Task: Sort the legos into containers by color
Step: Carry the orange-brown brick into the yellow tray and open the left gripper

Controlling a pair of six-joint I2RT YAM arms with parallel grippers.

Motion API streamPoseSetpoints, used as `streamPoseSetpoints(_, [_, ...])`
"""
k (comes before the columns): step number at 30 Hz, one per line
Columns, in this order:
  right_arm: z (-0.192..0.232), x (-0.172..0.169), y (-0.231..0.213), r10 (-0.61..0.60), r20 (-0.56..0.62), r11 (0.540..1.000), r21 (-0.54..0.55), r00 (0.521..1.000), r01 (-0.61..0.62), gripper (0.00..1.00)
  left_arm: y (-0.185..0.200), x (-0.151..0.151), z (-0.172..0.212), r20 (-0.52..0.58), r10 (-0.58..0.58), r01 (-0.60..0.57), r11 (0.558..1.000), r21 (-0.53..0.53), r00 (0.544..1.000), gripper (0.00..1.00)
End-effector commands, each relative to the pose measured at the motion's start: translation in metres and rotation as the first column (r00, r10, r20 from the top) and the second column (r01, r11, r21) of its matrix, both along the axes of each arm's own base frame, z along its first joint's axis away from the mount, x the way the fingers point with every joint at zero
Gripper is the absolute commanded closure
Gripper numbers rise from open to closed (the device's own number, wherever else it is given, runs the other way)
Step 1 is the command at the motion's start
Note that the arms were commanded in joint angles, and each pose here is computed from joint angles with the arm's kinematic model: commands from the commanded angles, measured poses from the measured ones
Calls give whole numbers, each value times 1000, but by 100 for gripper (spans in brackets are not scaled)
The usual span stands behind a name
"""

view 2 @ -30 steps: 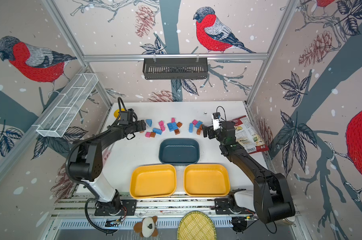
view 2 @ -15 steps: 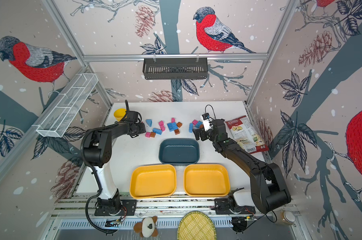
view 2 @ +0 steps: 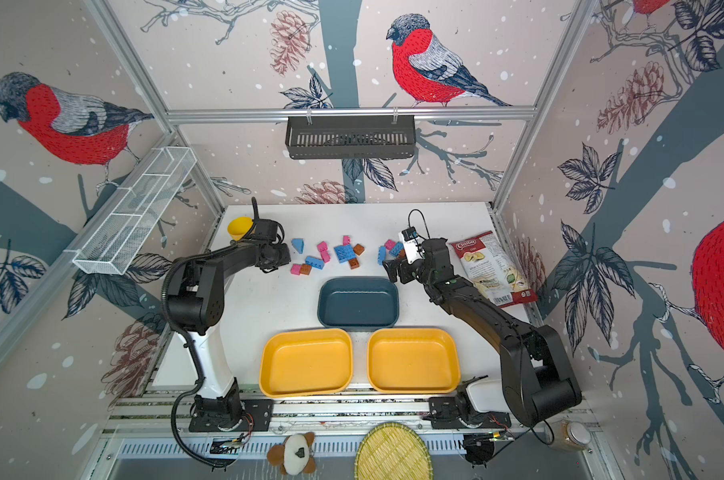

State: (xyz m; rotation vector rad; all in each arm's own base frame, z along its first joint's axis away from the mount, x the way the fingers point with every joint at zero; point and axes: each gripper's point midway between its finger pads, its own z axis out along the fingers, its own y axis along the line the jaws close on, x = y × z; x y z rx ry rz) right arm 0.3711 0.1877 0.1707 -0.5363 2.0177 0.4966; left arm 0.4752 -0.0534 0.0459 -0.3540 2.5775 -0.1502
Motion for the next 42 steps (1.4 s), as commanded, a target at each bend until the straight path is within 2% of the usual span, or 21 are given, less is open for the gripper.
streamPoseSetpoints(1, [7,1,4,16,15,1000,15,1000,-16,1,-5,-18,17,-23,-24,24,1000,8,999,72])
streamPoseSetpoints(6, [9,4,5,34,14,999,19,999,-34,0,-26,-53,56,-29,-92,92,996,-5,995,71])
streamPoseSetpoints(14, [6,9,2,60,-7,998,7,998,-60,1,-52,-155,108,-89,-143,139,989,-46,986,70])
streamPoseSetpoints(18, [7,9,2,81,-18,997,10,997,-81,1,-67,-210,112,-145,-182,164,978,-133,972,71])
streamPoseSetpoints(21, [8,1,9,145,-41,989,24,989,-144,1,-92,-244,114,-160,-257,212,945,-249,953,70])
streamPoseSetpoints(27, [18,-33,31,319,-73,945,103,945,-312,1,-109,-309,72,-308,-318,234,931,-279,897,71])
streamPoseSetpoints(31, [14,-57,41,386,-94,920,114,918,-375,0,-113,-331,49,-361,-345,248,924,-290,866,71])
streamPoseSetpoints(36, [4,-81,49,432,-127,899,135,893,-416,0,-103,-338,19,-399,-320,234,940,-250,859,68])
streamPoseSetpoints(38, [2,-86,48,427,-131,901,137,895,-410,1,-103,-335,17,-399,-318,237,941,-240,860,59])
streamPoseSetpoints(40, [1,-87,46,419,-134,906,132,898,-403,1,-102,-330,24,-392,-314,247,945,-213,865,42])
streamPoseSetpoints(42, [1,-86,44,407,-135,912,119,903,-393,1,-101,-321,40,-369,-310,256,948,-190,876,35])
